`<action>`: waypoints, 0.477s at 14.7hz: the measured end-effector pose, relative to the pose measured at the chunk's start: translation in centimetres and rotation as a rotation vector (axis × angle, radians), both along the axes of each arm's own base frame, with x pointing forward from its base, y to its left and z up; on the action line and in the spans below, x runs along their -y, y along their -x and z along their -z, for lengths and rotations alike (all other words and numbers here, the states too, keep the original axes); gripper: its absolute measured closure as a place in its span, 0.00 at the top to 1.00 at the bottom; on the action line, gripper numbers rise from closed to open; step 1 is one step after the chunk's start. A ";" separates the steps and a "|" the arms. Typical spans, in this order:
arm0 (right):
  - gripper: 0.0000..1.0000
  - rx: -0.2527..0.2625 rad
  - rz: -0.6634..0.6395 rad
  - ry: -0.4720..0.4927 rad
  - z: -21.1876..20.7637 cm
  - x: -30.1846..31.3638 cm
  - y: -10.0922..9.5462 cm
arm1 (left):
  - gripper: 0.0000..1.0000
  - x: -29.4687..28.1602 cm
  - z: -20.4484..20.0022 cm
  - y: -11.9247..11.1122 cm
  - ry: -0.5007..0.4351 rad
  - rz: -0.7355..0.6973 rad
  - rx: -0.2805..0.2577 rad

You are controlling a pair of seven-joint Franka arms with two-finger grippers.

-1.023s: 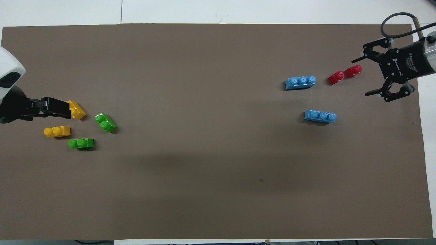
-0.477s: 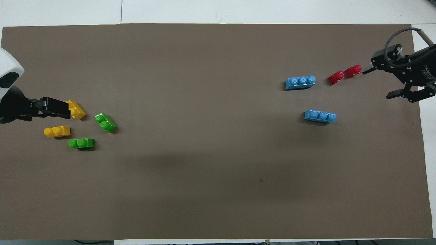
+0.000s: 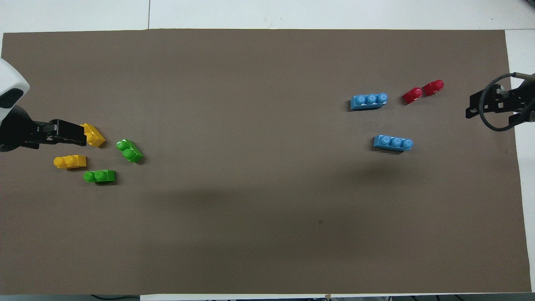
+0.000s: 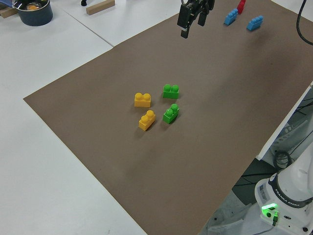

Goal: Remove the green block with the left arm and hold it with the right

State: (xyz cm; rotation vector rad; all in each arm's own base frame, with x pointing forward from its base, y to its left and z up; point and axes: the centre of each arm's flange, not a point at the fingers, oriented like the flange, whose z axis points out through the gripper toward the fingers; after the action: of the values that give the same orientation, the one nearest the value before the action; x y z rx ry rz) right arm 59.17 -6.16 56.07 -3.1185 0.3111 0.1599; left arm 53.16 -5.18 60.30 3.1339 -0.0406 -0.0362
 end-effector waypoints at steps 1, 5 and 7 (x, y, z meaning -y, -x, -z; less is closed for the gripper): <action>1.00 0.000 -0.005 0.015 -0.1 0.0 0.0 | 1.00 0.0 0.0 0.0 0.000 0.000 0.000; 1.00 0.013 -0.013 0.034 -0.9 -0.3 0.3 | 1.00 0.0 -0.1 0.0 0.000 0.000 0.001; 1.00 0.017 -0.013 0.035 -1.1 -0.4 0.4 | 1.00 0.0 -0.1 0.1 0.000 0.000 0.003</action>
State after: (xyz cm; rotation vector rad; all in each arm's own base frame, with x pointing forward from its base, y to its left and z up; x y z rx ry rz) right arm 58.80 -5.79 57.19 -3.1556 0.2962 0.1286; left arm 53.11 -5.18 60.43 3.1341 -0.0405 -0.0321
